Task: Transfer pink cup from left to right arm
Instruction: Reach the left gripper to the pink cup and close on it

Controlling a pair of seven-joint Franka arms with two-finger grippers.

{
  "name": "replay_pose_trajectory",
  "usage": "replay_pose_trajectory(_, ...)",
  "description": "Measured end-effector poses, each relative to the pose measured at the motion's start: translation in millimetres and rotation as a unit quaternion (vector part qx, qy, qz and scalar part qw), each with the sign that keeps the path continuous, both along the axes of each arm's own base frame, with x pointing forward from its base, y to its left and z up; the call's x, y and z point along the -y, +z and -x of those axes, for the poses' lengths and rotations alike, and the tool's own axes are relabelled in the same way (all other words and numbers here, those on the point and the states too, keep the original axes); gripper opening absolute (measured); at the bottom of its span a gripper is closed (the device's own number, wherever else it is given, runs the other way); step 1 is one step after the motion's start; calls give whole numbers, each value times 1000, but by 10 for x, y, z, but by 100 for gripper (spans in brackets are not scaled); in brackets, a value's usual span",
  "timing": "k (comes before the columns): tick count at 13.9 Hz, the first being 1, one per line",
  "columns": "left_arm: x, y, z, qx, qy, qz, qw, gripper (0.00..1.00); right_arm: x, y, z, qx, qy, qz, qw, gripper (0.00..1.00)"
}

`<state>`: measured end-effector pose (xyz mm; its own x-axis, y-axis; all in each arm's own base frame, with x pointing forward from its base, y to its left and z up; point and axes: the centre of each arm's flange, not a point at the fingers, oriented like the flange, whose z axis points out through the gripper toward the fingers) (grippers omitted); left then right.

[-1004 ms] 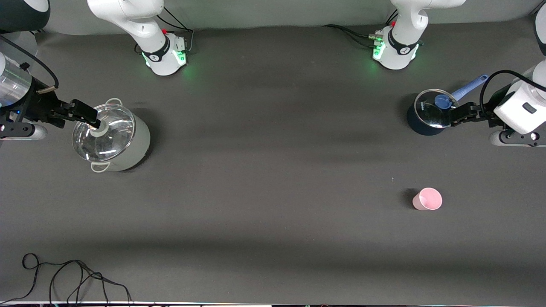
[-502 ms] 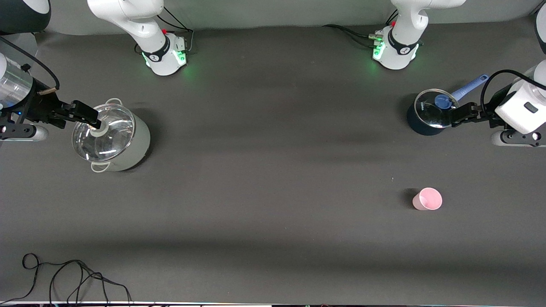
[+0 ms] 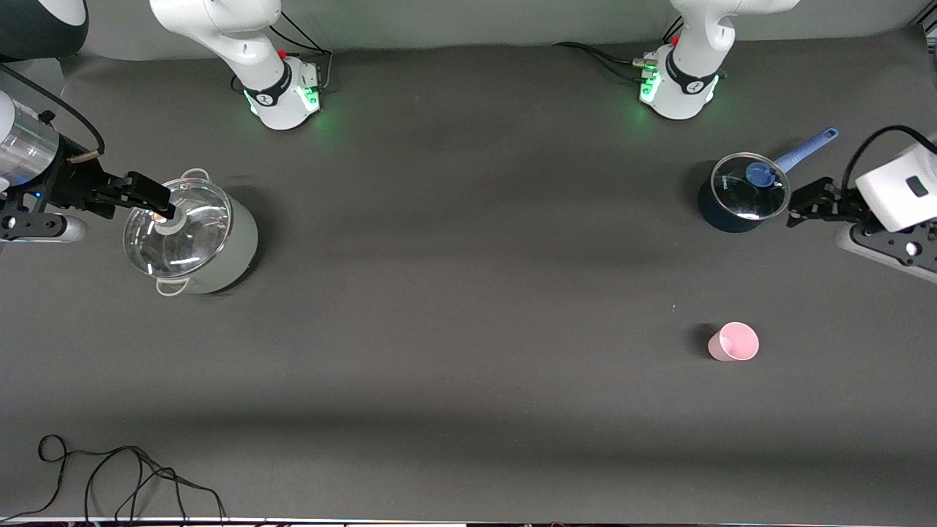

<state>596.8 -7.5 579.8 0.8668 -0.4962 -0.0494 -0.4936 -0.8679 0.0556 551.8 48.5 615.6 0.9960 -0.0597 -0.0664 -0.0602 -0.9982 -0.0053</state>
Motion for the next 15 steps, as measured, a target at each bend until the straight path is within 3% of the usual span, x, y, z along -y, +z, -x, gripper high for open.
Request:
replay_pose_trajectory(3, -617, -285, -219, 14, -77, 71, 994, 100, -1, -1, 0, 0, 0, 0, 1000, 100)
replay_pose_trajectory(7, -1605, -1024, -335, 48, -151, 209, 965, 100, -2, -1, 0, 0, 0, 0, 1000, 100)
replay_pose_trajectory(10, -2098, -1845, -414, 100, -206, 301, 926, 100, -4, -2, 0, 0, 0, 0, 1000, 100)
replay_pose_trajectory(15, -2374, -3028, -469, 202, -261, 389, 860, 100, -10, -8, -1, -1, 1, 0, 1000, 100)
